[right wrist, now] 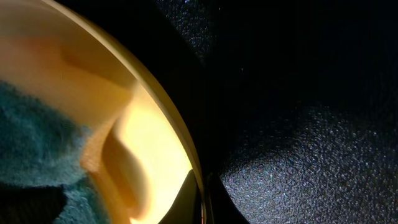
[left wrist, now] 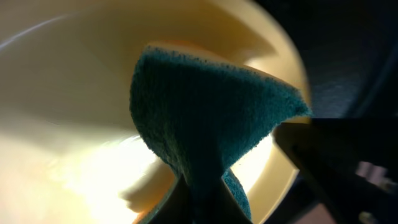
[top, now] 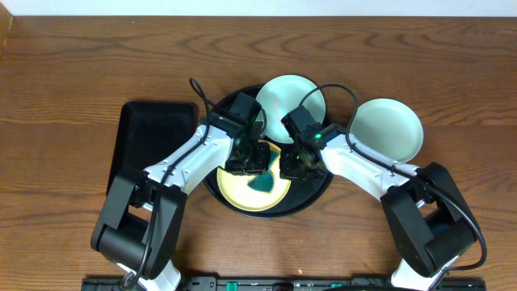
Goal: Clean dirty plates on tray and stack at the side
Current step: 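Scrub the yellow plate with the sponge in the left gripper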
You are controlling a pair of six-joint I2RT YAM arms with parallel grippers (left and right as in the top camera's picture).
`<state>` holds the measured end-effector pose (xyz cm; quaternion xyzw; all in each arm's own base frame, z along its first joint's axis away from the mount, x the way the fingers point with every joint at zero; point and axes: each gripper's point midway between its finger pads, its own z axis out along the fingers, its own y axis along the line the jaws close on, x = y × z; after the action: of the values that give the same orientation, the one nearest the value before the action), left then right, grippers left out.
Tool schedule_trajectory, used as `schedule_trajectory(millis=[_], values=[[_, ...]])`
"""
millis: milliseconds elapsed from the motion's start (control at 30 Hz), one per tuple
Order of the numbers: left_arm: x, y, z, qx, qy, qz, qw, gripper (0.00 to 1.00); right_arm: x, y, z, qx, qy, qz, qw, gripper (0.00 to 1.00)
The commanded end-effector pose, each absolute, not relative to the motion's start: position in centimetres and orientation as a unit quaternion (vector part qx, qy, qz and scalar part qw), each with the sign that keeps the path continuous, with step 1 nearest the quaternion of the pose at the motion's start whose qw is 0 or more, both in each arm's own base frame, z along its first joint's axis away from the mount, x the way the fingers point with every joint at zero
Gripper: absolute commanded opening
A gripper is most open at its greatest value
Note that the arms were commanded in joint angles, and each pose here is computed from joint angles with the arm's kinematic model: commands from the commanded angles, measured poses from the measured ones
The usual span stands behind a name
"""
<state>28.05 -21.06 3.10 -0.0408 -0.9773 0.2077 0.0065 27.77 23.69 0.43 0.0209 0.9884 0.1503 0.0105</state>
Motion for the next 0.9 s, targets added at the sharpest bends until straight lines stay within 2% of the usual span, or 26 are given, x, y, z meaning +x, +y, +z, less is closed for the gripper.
schedule_trajectory(millis=[0, 267, 467, 867], values=[[28.0, -21.0, 2.6, -0.050, -0.977, 0.206, 0.007, 0.08, 28.5, 23.4, 0.3, 0.034, 0.989, 0.141, 0.016, 0.01], [29.7, -14.6, 1.2, 0.060, -0.997, 0.023, -0.042, 0.08, 28.5, 23.3, 0.3, 0.035, 0.989, 0.142, 0.016, 0.01], [30.2, -12.0, 3.5, 0.071, -0.995, -0.056, -0.048, 0.07, 28.5, 23.4, 0.3, 0.035, 0.989, 0.143, 0.015, 0.01], [33.5, -12.2, 11.2, 0.063, -0.991, -0.056, -0.103, 0.07, 28.5, 23.4, 0.3, 0.032, 0.989, 0.143, 0.014, 0.01]])
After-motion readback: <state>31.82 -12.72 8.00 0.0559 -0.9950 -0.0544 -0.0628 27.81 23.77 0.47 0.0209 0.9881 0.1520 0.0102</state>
